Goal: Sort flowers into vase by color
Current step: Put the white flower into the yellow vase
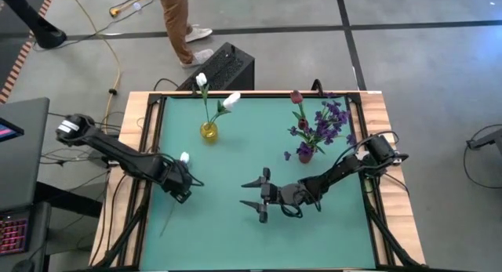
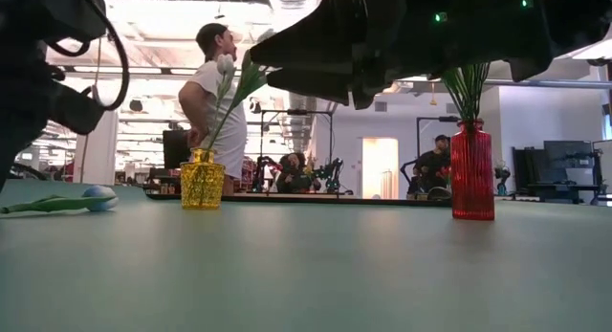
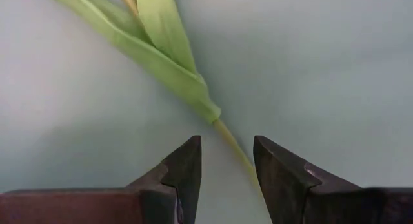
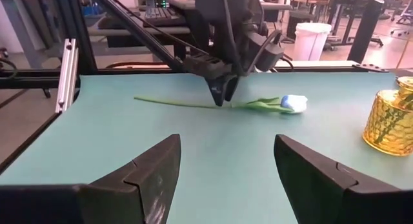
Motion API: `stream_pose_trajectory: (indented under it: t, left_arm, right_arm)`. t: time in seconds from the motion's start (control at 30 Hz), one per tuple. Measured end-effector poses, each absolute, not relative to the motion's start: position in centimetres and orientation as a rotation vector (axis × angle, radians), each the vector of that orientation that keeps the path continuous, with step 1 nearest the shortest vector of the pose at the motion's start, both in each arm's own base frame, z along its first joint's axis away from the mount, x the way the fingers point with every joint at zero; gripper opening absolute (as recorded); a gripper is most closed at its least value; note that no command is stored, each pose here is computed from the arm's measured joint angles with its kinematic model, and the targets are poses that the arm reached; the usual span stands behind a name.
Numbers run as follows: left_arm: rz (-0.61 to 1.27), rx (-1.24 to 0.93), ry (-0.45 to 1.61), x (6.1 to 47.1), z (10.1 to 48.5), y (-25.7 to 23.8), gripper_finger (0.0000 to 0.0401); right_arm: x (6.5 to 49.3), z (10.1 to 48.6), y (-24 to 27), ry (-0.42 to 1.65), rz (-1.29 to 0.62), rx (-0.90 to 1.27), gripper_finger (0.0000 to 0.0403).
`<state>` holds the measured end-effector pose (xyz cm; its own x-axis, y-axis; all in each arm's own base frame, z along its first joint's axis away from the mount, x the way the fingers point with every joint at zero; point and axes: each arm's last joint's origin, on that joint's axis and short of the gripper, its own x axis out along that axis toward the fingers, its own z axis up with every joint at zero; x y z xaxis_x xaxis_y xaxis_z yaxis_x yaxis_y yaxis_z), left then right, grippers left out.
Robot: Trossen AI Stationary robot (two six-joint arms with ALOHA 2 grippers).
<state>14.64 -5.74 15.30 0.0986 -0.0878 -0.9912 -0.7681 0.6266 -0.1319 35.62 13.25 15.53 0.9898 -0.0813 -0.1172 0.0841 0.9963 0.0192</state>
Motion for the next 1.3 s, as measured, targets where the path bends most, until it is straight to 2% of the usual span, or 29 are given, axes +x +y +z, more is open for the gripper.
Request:
stream_pose_trajectory:
  t: [0.57,0.7,0.93,1.17,1.3]
  left_arm:
    - [0.579,-0.736,1.464,15.4,13.8,-6.6,0.0125]
    - [0.554,-0.723,1.466,15.5,13.8,-6.6,0.0094]
    - [0.491,-0.678,1.451,15.8,14.0,-6.7,0.0007]
    - [0.337,-0.557,1.365,17.6,16.2,-7.3,0.0001]
    - [0.168,-0.469,1.246,19.5,18.3,-8.0,0.0]
  right_arm:
    - [35.6,15.5,13.2,0.118,-0.083,0.024,0.0276]
    - [35.6,15.5,13.2,0.118,-0.083,0.024,0.0276]
    - [35.6,15.5,13.2,0.119,-0.083,0.023,0.0276]
    - [35.6,15.5,13.2,0.122,-0.084,0.022,0.0276]
    - [35.7,15.5,13.1,0.122,-0.088,0.022,0.0276]
